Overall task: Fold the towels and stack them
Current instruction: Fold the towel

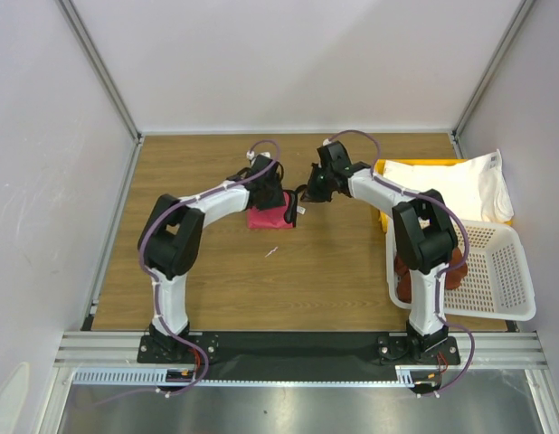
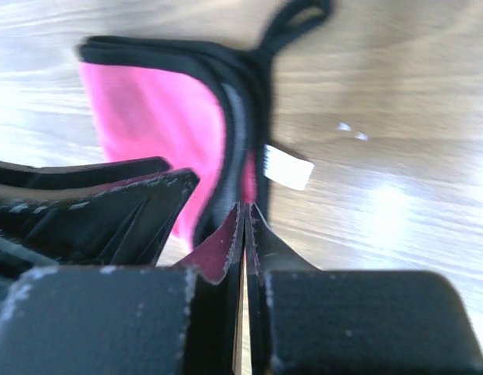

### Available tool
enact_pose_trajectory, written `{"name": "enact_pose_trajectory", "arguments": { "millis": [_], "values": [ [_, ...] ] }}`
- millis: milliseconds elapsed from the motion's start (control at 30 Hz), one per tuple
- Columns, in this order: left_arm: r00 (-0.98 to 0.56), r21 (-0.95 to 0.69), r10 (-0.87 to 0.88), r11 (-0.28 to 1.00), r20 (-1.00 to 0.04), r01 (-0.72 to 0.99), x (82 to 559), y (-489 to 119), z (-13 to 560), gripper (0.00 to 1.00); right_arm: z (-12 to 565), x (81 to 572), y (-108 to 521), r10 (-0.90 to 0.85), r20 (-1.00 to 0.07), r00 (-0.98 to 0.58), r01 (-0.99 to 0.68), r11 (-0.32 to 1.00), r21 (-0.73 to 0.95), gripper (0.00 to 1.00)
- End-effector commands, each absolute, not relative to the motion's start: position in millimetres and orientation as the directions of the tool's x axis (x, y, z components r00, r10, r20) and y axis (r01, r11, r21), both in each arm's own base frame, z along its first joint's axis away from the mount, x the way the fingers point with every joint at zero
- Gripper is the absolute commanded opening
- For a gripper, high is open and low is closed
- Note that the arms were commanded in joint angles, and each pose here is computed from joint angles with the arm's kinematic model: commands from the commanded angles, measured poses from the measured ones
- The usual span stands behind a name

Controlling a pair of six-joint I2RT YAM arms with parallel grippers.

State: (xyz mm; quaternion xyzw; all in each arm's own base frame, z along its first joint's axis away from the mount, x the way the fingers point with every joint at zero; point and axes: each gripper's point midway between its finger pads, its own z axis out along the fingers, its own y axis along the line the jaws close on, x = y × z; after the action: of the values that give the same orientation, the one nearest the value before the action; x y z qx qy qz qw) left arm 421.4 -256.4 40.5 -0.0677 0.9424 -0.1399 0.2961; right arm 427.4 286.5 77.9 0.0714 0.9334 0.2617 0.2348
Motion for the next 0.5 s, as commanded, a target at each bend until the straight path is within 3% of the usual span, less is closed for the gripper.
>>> {"name": "enact_pose_trajectory", "arguments": {
  "millis": [0,133,467],
  "values": [
    [-0.71,-0.367,-0.24,0.93,-0.662,0.029,445,-249,132,0.53,134,447,311,0.238,-0.494,-0.836,-0.134,0.785,0.605,0.04],
    [-0.695,-0.353,-0.231,0.935,-0.681,0.035,434,-226,159,0.59,144,461,325,0.209,-0.521,-0.828,-0.203,0.754,0.624,0.14],
    [-0.773,-0.317,-0.222,0.948,-0.595,-0.028,373,-182,97,0.56,97,470,331,0.105,-0.492,-0.864,-0.209,0.814,0.541,0.24]
  ]
}}
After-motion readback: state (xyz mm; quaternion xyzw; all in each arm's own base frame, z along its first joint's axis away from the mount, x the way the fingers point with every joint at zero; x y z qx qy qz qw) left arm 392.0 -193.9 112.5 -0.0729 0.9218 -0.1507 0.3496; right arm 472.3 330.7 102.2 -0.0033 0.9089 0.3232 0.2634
